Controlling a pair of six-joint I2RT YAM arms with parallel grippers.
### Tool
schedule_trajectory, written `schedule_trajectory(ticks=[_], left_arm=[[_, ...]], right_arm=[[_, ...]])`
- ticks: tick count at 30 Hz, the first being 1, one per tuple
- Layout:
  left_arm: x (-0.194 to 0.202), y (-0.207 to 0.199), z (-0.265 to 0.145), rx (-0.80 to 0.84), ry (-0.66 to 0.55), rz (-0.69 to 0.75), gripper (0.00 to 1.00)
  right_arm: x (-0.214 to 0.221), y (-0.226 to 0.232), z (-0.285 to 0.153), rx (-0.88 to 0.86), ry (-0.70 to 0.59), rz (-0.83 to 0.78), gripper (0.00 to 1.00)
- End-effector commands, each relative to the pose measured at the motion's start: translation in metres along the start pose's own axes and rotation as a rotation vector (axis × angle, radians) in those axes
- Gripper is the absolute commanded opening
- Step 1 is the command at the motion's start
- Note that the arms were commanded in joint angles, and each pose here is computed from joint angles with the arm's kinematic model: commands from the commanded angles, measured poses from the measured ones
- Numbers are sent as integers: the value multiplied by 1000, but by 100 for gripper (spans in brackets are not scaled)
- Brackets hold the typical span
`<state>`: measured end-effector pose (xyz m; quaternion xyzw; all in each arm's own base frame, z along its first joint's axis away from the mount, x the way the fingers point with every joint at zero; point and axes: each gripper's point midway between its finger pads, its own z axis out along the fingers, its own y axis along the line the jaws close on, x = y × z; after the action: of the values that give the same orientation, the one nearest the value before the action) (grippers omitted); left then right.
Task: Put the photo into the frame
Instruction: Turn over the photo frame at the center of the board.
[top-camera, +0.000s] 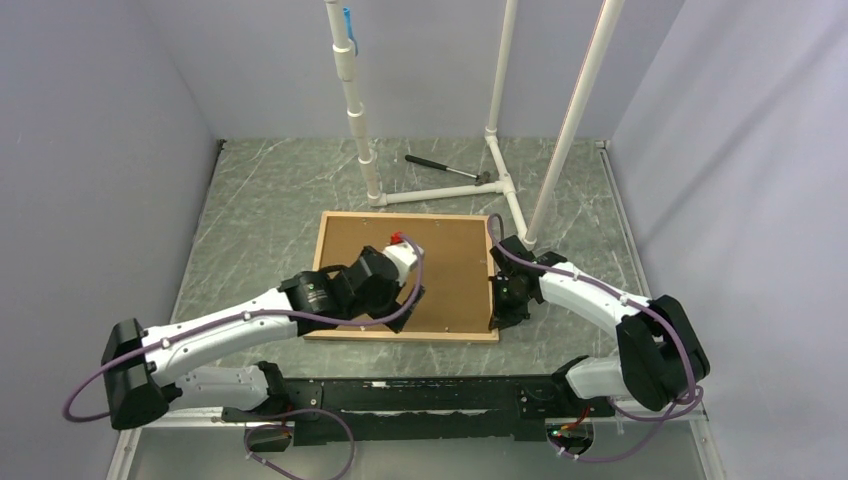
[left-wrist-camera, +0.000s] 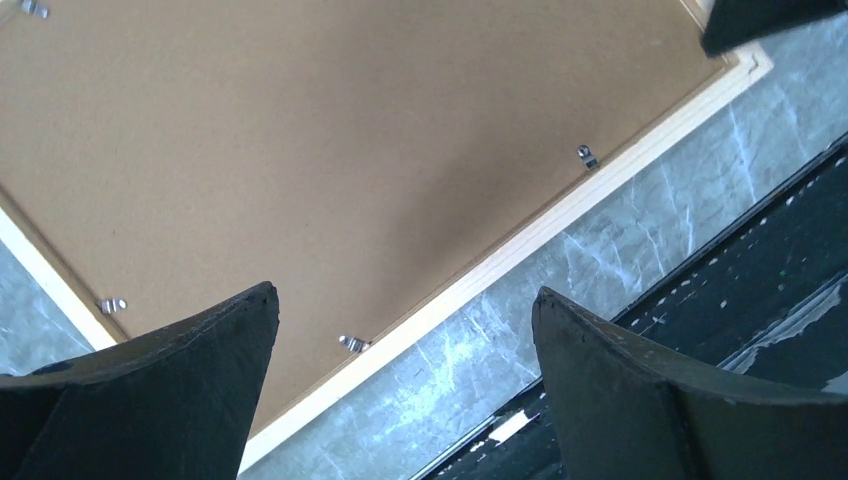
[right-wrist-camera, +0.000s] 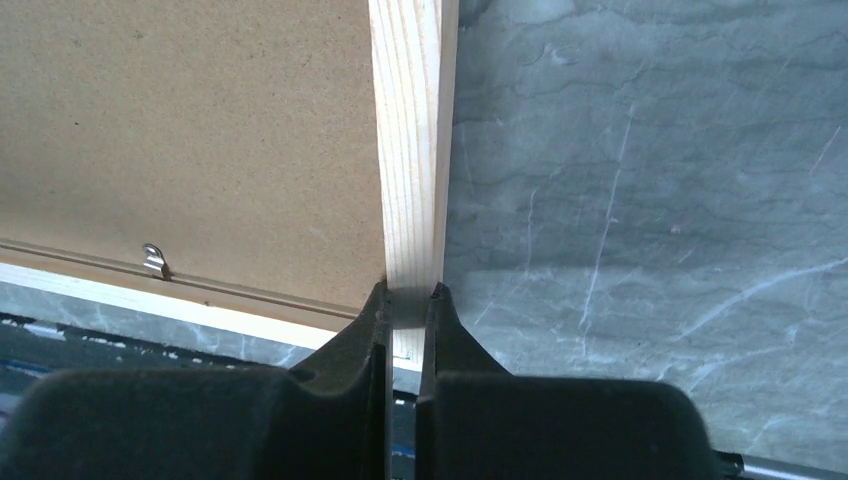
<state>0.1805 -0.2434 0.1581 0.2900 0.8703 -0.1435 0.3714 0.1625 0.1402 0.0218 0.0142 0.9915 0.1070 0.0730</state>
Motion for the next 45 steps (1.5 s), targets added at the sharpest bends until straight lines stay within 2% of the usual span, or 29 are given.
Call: schedule_trajectory(ticks=[1,10,16,20,22,27,32,38,41,45], left_arm=[[-28,-21,0,-32,-83,148,99],[-13,-57,11,-147,-31,452,96],[3,-77,12,-126,3,597,93],[14,-68,16,-180,46,635,91],[14,-57,18,-258,55,642,85],[10,-34,16,-432,62,667,80],[3,-27,17,-497,40,706,68],[-8,-22,10,-543,14,730,38],[-12,-20,6,-554,9,733,31],[-15,-18,0,-557,4,731,10]], right_arm=[[-18,33,-31,-115,-35,-24,0],[-27,48,-79,-175,-53,-66,0],[-39,55,-109,-214,-84,-79,0],[-41,60,-122,-242,-92,-88,0],[-40,64,-127,-261,-88,-91,0],[-35,72,-136,-311,-78,-96,0],[-30,75,-141,-339,-68,-96,0],[-28,74,-143,-343,-71,-91,0],[-30,78,-146,-364,-85,-98,0],[-42,83,-163,-390,-175,-113,30]])
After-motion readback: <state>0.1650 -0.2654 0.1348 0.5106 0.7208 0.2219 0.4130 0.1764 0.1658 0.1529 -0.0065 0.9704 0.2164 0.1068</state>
